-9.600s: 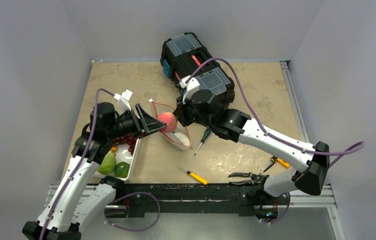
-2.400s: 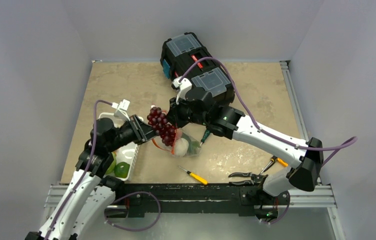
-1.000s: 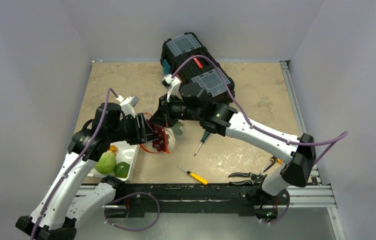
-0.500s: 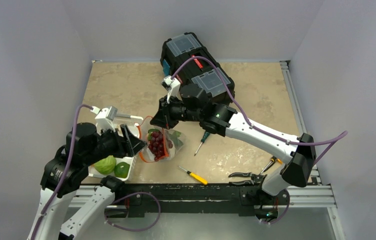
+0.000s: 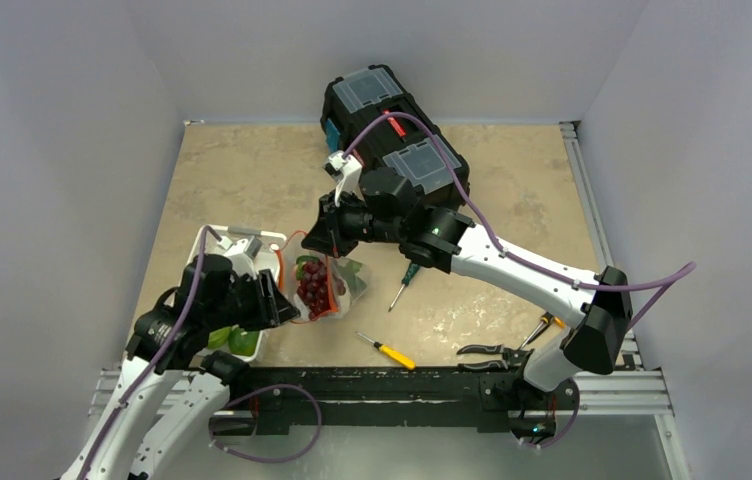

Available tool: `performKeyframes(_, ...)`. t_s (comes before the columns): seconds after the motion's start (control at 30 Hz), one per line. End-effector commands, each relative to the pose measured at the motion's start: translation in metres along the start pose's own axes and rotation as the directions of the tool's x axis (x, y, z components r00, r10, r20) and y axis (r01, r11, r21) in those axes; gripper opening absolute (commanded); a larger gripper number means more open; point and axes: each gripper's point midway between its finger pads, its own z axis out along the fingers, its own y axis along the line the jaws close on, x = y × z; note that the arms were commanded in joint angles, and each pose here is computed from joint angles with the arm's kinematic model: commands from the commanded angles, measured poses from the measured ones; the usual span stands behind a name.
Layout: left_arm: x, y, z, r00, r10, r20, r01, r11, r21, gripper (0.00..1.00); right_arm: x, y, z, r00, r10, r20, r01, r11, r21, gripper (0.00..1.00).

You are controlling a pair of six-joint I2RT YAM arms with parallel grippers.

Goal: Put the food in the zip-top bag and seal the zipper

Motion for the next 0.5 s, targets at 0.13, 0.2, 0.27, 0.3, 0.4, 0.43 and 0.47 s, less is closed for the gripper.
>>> performKeyframes(0.13, -0.027, -0.041, -0.013, 0.996, 0.036, 0.076, -0.048, 0.987, 0.155, 0.05, -0.031, 0.007, -0.023, 0.992, -0.063, 0.109, 0.061, 0.998, 0.021, 0.0)
performKeyframes(0.2, -0.038, -0.06, -0.028, 0.992, 0.048, 0.119, -0.073, 0.974, 0.213, 0.0, -0.032, -0.005, -0.023, 0.99, -0.08, 0.112, 0.071, 0.994, 0.083, 0.0)
performKeyframes(0.27, -0.049, -0.079, -0.044, 0.985, 0.058, 0.162, -0.102, 0.955, 0.278, 0.0, -0.032, -0.017, -0.025, 0.988, -0.107, 0.108, 0.091, 0.985, 0.144, 0.0)
performKeyframes(0.3, -0.055, -0.089, -0.052, 0.981, 0.059, 0.182, -0.115, 0.944, 0.31, 0.0, -0.032, -0.022, -0.026, 0.987, -0.119, 0.106, 0.099, 0.98, 0.173, 0.0)
performKeyframes(0.4, -0.065, -0.116, -0.073, 0.974, 0.048, 0.22, -0.135, 0.905, 0.403, 0.0, -0.036, -0.032, -0.031, 0.983, -0.148, 0.106, 0.119, 0.965, 0.235, 0.0)
performKeyframes(0.43, -0.067, -0.123, -0.078, 0.973, 0.038, 0.227, -0.136, 0.892, 0.432, 0.0, -0.038, -0.034, -0.034, 0.982, -0.156, 0.11, 0.124, 0.96, 0.252, 0.0)
performKeyframes(0.47, -0.069, -0.127, -0.08, 0.971, 0.03, 0.238, -0.138, 0.881, 0.452, 0.0, -0.039, -0.035, -0.037, 0.98, -0.163, 0.111, 0.128, 0.956, 0.265, 0.0)
